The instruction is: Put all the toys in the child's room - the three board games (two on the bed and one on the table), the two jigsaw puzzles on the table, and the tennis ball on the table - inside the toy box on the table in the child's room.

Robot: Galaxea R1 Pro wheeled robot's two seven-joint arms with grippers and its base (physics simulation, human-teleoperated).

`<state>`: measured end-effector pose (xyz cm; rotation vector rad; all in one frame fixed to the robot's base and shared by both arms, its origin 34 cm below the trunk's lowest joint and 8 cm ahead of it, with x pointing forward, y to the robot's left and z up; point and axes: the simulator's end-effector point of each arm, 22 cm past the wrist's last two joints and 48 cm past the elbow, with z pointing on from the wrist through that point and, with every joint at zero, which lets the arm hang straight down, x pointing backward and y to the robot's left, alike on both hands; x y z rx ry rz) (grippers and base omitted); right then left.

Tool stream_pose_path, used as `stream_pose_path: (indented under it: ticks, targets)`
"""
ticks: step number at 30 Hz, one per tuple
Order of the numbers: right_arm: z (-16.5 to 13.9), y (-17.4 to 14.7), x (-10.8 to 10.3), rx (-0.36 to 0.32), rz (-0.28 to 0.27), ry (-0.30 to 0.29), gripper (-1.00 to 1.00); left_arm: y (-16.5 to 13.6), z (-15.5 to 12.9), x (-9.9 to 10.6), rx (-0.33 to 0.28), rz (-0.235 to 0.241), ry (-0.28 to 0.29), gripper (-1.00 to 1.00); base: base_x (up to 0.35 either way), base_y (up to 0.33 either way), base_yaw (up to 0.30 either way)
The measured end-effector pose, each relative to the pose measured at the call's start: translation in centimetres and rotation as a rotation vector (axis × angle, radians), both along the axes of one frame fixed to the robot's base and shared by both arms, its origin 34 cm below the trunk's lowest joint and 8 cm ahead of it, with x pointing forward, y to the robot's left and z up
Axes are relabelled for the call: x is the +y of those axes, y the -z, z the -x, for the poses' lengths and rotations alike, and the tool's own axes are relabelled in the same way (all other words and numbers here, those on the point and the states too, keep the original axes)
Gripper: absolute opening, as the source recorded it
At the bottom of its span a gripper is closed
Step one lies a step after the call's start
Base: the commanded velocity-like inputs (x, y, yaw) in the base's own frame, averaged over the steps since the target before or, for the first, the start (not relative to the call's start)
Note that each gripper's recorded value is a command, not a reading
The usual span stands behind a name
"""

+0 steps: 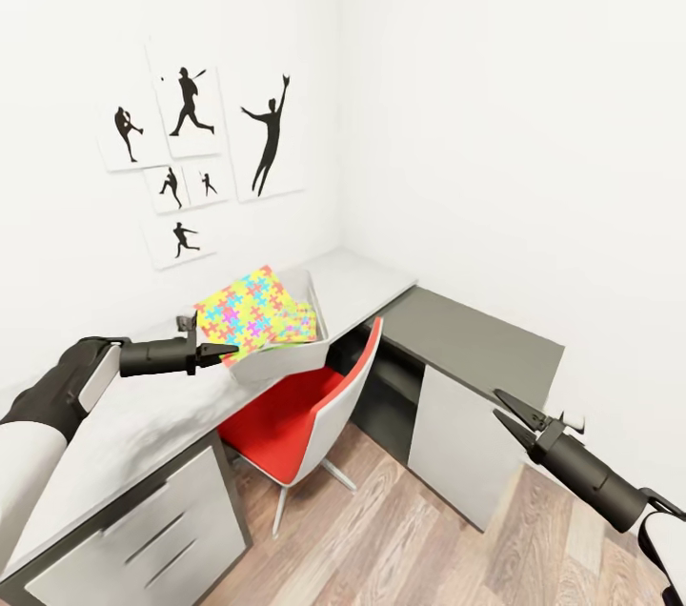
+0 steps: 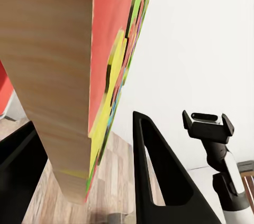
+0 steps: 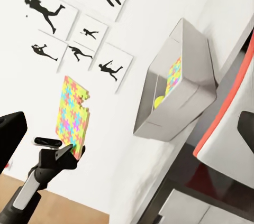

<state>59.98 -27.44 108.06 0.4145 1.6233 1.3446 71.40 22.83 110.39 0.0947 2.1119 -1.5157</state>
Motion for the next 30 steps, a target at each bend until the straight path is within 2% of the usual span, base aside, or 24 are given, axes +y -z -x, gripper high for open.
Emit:
stream_pose_path:
  ticks: [7, 11, 14, 20, 26, 28, 30]
  targets:
    - [0.3, -0.7, 0.2, -0.001, -0.002, -0.002, 1.00, -0.7, 0.3, 0.1, -0.001, 0.000, -0.001, -1.00, 0.000, 0.000, -0.081]
    - [0.4, -1.2, 0.6, -0.005, -0.016, 0.000, 1.00, -2.5, 1.0, -0.4, -0.022, 0.052, 0.031, -1.00, 0.000, 0.000, -0.211]
    - [0.6, -1.6, 0.7, -0.008, -0.020, -0.001, 1.00, -3.3, 1.4, -0.5, -0.030, 0.067, 0.042, -1.00, 0.000, 0.000, -0.219]
    - [0.9, -2.3, 0.8, -0.013, -0.020, -0.001, 1.00, -4.2, 1.8, 0.8, -0.038, 0.058, 0.029, -1.00, 0.000, 0.000, -0.182]
    - [1.0, -3.0, 0.8, -0.024, -0.020, 0.009, 1.00, -4.9, 2.0, 1.1, -0.041, 0.057, 0.026, -1.00, 0.000, 0.000, -0.034]
    - [0.9, -3.2, 0.6, -0.036, -0.010, 0.026, 1.00, -5.1, 2.2, 1.1, -0.043, 0.063, 0.029, -1.00, 0.000, 0.000, -0.004]
    - [0.7, -2.6, 0.8, -0.033, 0.022, 0.032, 1.00, -5.4, 2.3, 1.0, -0.046, 0.074, 0.035, -1.00, 0.000, 0.000, -0.001]
